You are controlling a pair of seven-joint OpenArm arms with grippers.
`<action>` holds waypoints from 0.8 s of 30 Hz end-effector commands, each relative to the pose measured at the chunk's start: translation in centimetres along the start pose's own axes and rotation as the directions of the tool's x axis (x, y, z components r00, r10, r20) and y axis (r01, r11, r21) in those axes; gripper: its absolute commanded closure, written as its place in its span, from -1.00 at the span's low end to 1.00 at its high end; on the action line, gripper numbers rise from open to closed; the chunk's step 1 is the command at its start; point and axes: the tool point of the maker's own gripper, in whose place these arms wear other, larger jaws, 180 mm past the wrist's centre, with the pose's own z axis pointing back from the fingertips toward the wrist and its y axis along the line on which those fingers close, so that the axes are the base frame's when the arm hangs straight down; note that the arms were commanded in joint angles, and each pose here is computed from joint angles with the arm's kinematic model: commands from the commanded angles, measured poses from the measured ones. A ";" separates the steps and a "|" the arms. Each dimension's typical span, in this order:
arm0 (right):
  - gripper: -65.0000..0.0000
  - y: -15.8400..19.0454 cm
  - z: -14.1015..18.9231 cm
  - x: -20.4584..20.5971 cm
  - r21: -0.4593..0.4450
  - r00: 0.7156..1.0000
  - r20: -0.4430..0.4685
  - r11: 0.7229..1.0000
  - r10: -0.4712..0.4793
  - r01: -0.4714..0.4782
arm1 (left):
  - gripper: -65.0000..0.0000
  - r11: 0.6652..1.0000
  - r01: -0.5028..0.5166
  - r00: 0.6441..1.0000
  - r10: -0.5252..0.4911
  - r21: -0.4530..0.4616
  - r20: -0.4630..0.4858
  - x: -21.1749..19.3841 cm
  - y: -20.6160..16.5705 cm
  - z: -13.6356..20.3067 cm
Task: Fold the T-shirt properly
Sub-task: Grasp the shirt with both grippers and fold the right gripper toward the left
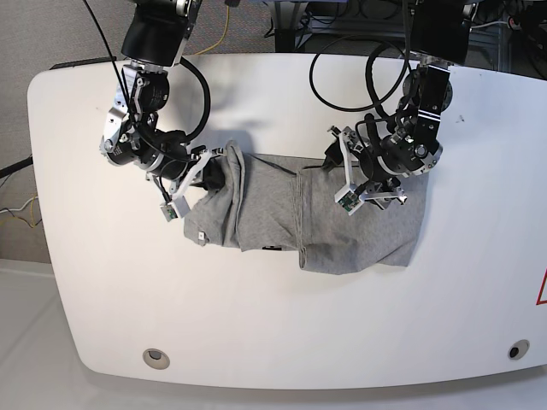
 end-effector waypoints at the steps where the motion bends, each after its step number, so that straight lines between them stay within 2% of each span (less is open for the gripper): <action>1: 1.00 1.6 0.3 3.4 0.024 0.994 0.099 0.999 0.047 -0.049 | -0.27 1.000 0.000 1.000 0.000 0.018 0.031 1.1 0.8 0.3; 10: 1.00 4.7 -1.1 4.3 0.076 0.991 0.104 0.993 0.085 -0.093 | -0.27 1.000 -0.004 1.000 0.003 0.021 0.022 0.7 1.1 0.3; 12: 1.00 7.0 -2.5 4.4 0.128 0.992 0.085 0.986 0.097 -0.108 | -0.27 1.000 0.018 1.000 -0.019 0.021 0.024 1.1 1.1 0.4; 16: 1.00 8.0 -3.2 4.3 0.152 0.991 0.069 0.981 0.110 -0.120 | -0.27 0.999 0.018 1.000 -0.019 0.037 0.025 1.0 1.8 0.7; 24: 1.00 10.9 -4.2 4.2 0.208 0.982 0.046 0.960 0.182 -0.187 | -0.23 0.992 -0.006 1.000 0.003 0.125 0.030 0.3 5.7 2.5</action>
